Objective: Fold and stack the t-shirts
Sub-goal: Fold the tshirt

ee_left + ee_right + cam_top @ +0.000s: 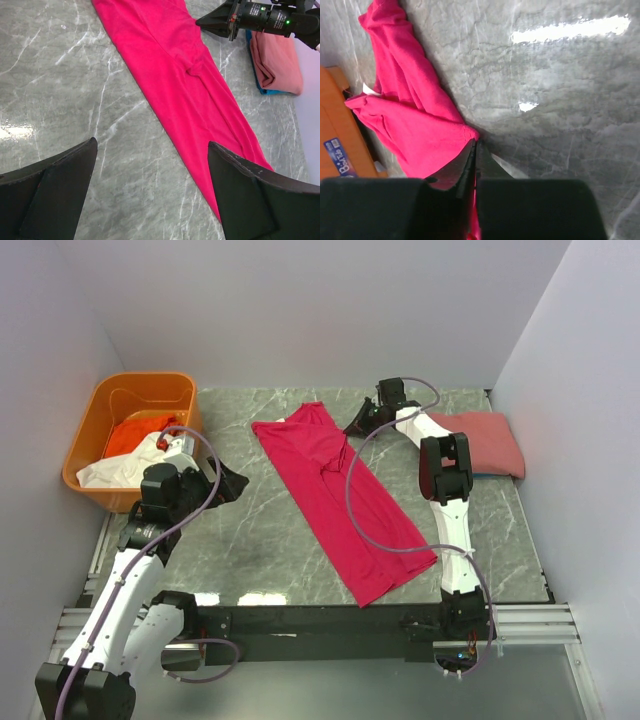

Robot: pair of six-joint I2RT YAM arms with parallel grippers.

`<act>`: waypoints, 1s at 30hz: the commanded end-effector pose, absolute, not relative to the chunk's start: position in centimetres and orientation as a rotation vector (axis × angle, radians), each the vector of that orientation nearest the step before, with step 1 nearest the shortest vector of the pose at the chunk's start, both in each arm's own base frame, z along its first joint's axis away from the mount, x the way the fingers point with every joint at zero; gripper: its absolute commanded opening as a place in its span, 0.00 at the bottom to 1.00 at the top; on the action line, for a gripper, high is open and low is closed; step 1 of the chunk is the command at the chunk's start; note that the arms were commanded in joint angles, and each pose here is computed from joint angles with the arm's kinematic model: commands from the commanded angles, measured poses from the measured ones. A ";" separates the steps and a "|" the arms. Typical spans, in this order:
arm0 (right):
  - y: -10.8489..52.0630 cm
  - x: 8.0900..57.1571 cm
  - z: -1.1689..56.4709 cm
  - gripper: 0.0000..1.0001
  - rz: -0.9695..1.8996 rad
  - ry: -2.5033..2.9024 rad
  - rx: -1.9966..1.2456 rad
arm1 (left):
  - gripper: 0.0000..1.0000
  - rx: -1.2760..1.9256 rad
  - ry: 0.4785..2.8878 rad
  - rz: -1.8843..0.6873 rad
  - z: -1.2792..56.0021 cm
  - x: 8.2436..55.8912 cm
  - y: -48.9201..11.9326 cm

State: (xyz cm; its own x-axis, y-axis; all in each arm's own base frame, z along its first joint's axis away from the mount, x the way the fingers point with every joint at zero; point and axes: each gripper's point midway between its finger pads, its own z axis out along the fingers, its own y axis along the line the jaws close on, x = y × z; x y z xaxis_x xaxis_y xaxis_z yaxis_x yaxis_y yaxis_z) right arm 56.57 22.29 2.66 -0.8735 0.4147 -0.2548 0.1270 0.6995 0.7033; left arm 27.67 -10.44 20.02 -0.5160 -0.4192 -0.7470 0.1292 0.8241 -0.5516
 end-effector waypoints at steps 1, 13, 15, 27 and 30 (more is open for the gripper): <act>21.9 57.5 3.8 0.02 0.963 2.463 0.381 | 0.97 -0.178 1.975 -0.705 20.8 27.7 -10.7; 22.7 57.3 10.2 0.00 0.915 2.309 0.170 | 0.97 -0.170 1.981 -0.722 20.7 27.7 -11.0; 23.1 56.8 10.6 0.00 0.909 2.301 0.139 | 0.97 -0.166 1.981 -0.726 20.7 27.6 -11.1; 26.4 54.3 11.5 0.01 0.846 2.293 -0.019 | 0.97 -0.164 1.971 -0.727 20.9 27.4 -11.0; 27.5 53.3 11.6 0.01 0.799 2.298 -0.077 | 0.97 -0.160 1.971 -0.731 21.0 27.4 -11.1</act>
State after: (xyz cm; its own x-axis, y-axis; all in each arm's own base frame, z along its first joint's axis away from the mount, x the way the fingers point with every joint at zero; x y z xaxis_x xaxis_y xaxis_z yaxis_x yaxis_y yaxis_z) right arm 53.47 26.22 7.20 -0.8276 0.2075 -0.5215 -0.1657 0.7974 0.5803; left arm 27.45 -10.80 20.14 -0.5246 -0.4147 -0.7435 0.1475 0.8159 -0.5591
